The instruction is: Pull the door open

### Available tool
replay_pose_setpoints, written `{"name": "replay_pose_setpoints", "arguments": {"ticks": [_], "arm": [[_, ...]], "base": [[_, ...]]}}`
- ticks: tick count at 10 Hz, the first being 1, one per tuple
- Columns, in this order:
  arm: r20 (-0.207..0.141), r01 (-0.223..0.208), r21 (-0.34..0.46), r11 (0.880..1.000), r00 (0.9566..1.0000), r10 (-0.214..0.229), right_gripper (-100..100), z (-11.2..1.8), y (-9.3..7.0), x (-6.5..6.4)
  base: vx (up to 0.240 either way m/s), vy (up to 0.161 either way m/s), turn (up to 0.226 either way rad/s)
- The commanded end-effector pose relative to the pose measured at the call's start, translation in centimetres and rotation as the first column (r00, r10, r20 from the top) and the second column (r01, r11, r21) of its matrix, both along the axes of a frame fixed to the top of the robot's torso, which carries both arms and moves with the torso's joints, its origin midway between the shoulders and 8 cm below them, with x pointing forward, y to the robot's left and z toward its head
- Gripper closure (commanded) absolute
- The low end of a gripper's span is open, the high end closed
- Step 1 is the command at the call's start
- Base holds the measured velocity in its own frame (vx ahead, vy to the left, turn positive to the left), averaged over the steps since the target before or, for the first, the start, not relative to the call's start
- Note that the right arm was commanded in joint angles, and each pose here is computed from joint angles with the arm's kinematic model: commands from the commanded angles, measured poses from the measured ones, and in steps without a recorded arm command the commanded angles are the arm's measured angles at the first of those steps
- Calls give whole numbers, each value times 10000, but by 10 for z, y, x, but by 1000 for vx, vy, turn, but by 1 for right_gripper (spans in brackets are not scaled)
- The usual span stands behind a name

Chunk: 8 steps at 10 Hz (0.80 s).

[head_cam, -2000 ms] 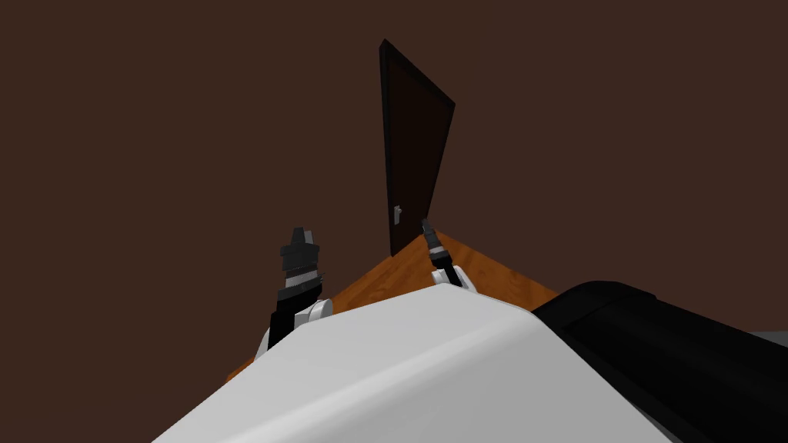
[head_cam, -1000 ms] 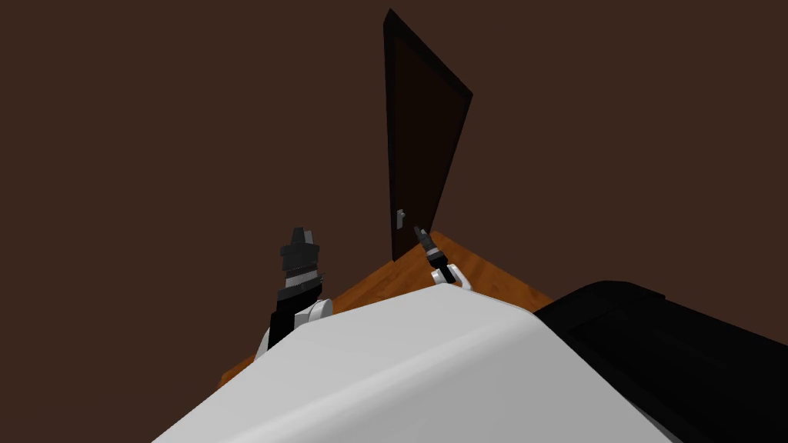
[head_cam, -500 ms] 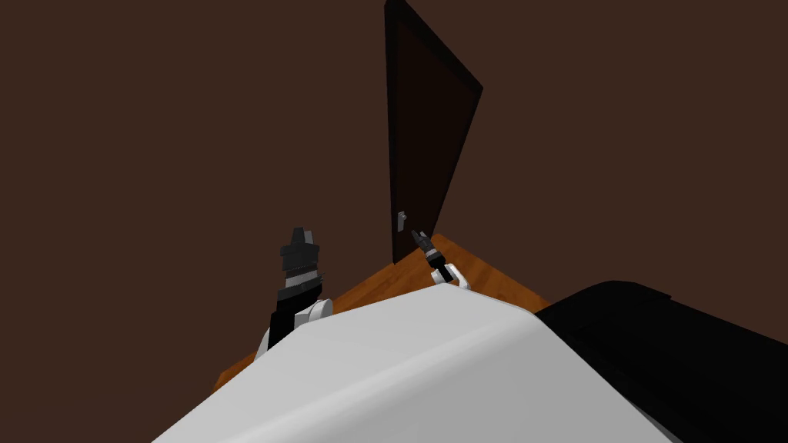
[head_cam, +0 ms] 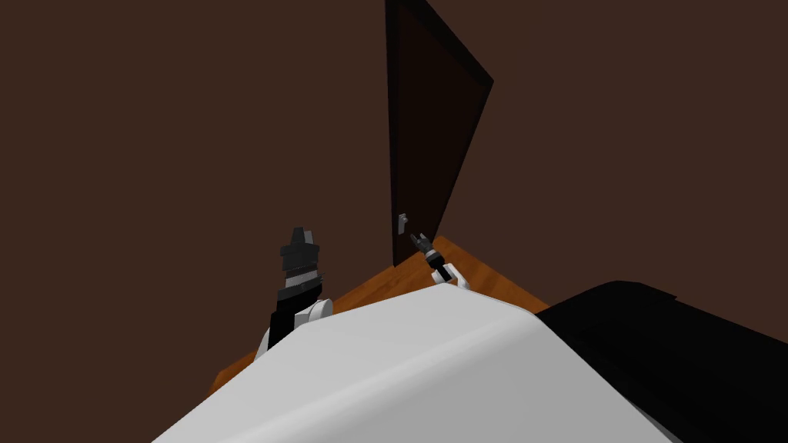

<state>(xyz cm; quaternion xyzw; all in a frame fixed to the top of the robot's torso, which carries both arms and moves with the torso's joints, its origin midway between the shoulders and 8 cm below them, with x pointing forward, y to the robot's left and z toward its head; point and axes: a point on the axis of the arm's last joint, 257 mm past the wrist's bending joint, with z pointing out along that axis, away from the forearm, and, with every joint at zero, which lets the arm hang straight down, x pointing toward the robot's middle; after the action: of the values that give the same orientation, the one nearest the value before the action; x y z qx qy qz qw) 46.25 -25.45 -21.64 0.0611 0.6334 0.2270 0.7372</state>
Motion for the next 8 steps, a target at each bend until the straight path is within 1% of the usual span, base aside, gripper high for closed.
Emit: {"name": "replay_pose_setpoints", "arguments": {"ticks": [1, 3, 5, 6, 8], "arm": [[-125, 16, -556, 9985, 9999, -23, -100, -10, -2, 4], [-263, 12, -1145, 9934, 9996, -42, -100, -22, -3, 6], [-396, -9, -1724, 9850, 9992, -60, -100, -33, -5, 9], [-509, -41, -2219, 9751, 9987, -74, -100, -42, -7, 10], [-618, -83, -2696, 9629, 9981, -87, -100, -51, -9, 12]], "base": [[85, -63, 87], [93, -62, 56], [85, -68, 66], [111, -83, 80], [108, -68, 64]]}}
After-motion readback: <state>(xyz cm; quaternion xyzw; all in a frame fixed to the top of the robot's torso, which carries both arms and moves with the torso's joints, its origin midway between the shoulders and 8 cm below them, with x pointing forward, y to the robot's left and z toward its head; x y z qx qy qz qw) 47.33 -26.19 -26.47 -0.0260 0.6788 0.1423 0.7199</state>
